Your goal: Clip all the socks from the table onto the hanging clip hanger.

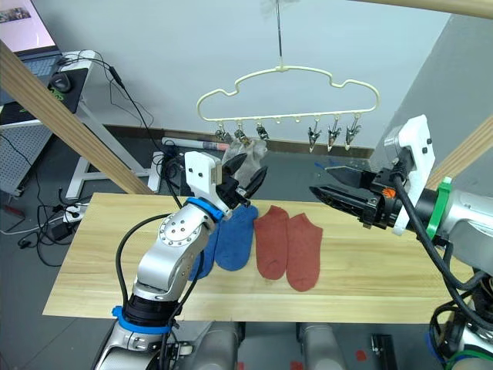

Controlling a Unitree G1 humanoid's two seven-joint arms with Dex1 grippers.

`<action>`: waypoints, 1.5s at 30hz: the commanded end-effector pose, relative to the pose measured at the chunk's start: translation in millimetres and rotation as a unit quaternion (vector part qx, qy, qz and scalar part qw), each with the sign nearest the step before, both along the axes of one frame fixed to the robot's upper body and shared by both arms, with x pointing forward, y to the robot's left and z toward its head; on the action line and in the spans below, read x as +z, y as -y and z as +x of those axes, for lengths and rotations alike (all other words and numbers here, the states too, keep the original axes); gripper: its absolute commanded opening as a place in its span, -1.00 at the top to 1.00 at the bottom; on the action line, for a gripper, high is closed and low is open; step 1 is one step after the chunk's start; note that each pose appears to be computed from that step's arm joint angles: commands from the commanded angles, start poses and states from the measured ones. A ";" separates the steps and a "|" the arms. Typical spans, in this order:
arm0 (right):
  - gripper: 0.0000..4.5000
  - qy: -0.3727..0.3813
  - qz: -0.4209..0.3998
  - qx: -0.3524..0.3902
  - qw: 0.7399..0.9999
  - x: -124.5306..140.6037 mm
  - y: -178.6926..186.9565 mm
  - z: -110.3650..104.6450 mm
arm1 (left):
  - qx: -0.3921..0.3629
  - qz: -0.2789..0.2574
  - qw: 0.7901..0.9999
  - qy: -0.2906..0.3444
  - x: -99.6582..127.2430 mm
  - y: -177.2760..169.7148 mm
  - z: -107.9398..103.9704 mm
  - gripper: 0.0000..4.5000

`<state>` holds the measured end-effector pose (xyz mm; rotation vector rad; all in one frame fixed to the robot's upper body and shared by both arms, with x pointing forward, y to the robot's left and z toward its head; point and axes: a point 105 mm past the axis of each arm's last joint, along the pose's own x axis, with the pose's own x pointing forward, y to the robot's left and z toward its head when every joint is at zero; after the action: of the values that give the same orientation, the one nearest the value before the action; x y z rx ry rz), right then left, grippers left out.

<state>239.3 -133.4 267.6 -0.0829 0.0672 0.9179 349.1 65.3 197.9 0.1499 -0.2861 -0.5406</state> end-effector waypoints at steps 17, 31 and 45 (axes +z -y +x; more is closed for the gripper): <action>-0.12 0.020 0.004 -0.015 1.000 9.4 -0.7 -8.6 | 0.051 -0.026 0.998 0.032 17.1 12.3 31.8 -0.04; -0.12 0.014 0.010 -0.031 0.999 6.3 -1.4 -8.5 | 0.114 -0.015 0.992 0.043 16.8 -3.8 53.8 -0.04; -0.12 0.011 0.013 -0.032 0.999 4.7 -2.5 -6.5 | 0.112 -0.027 0.992 0.049 22.7 -1.2 54.8 -0.04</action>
<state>238.4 -134.2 264.4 -0.0596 0.0755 0.8328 406.7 71.0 203.5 0.1643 -0.3100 -0.2991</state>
